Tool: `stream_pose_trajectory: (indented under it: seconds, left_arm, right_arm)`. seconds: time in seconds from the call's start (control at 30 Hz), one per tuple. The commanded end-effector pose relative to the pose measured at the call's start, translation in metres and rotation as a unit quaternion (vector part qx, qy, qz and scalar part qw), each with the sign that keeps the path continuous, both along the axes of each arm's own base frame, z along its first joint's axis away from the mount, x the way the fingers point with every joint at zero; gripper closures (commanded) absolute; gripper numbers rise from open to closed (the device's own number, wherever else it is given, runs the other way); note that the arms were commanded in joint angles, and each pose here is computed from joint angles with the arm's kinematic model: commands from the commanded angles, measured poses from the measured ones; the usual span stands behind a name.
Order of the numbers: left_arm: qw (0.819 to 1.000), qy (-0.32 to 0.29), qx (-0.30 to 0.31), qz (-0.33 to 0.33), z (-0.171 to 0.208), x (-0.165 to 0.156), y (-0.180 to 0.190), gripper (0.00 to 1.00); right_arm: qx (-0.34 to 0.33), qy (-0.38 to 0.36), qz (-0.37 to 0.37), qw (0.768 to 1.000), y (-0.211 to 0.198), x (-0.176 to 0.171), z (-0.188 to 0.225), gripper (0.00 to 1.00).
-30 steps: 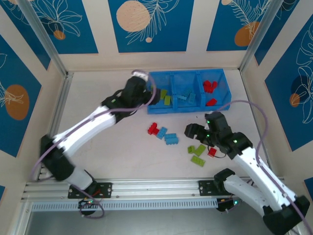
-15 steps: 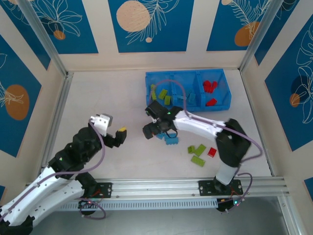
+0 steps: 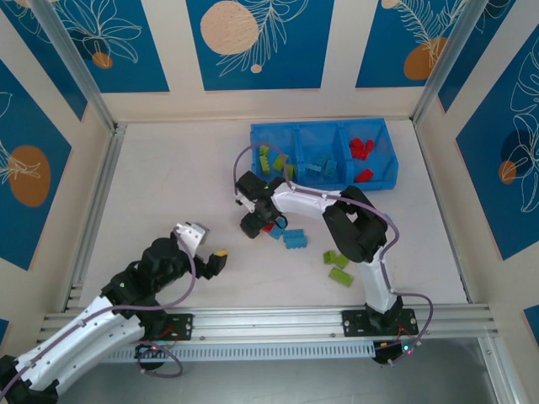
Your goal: Sort the legos into containers by color
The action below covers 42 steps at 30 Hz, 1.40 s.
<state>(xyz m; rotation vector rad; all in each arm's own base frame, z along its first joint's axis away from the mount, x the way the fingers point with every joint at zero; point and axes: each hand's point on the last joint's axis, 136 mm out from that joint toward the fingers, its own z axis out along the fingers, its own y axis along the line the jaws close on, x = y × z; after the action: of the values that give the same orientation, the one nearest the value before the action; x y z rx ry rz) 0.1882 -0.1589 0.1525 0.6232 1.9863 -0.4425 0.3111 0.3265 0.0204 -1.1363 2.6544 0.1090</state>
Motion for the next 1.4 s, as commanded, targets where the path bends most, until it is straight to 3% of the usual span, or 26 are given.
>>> stream_pose_trajectory:
  seconds: [0.0, 0.23, 0.43, 0.57, 0.7, 0.87, 0.97, 1.13, 1.27, 1.37]
  left_arm:
    - [0.998, -0.039, -0.029, -0.035, 0.019, -0.002, -0.012, 0.0]
    - [0.997, -0.048, -0.037, -0.037, 0.018, -0.005, -0.011, 0.0]
    - [0.99, -0.072, -0.079, -0.097, 0.044, -0.014, -0.032, 0.0]
    - [0.98, -0.077, -0.099, -0.153, 0.06, -0.015, -0.057, 0.0]
    - [0.979, -0.055, -0.088, -0.177, 0.057, 0.0, -0.084, 0.0]
    - [0.981, -0.049, -0.076, -0.17, 0.044, 0.028, -0.11, 0.0]
    - [0.983, -0.049, -0.057, -0.169, 0.027, 0.038, -0.12, 0.0]
    - [0.983, -0.031, -0.027, -0.177, 0.0, 0.036, -0.124, 0.0]
    - [0.985, -0.035, -0.016, -0.17, -0.003, 0.032, -0.118, 0.0]
    - [0.987, -0.045, -0.011, -0.156, -0.001, 0.033, -0.111, 0.0]
  right_arm:
    - [0.01, 0.014, 0.006, 1.0, 0.004, -0.003, 0.005, 0.3]
    - [0.038, -0.014, -0.009, 0.999, 0.005, 0.0, 0.038, 0.47]
    - [0.162, -0.098, -0.064, 0.98, -0.004, 0.002, 0.129, 0.48]
    - [0.24, -0.155, -0.193, 0.939, -0.06, 0.027, 0.186, 0.5]
    - [0.271, -0.183, -0.355, 0.876, -0.149, 0.064, 0.212, 0.54]
    - [0.253, -0.189, -0.512, 0.799, -0.259, 0.115, 0.204, 0.54]
    - [0.237, -0.156, -0.574, 0.768, -0.301, 0.143, 0.181, 0.55]
    - [0.193, -0.113, -0.631, 0.743, -0.33, 0.176, 0.144, 0.46]
    - [0.173, -0.064, -0.688, 0.702, -0.345, 0.181, 0.128, 0.32]
    - [0.174, -0.043, -0.703, 0.688, -0.345, 0.179, 0.128, 0.19]
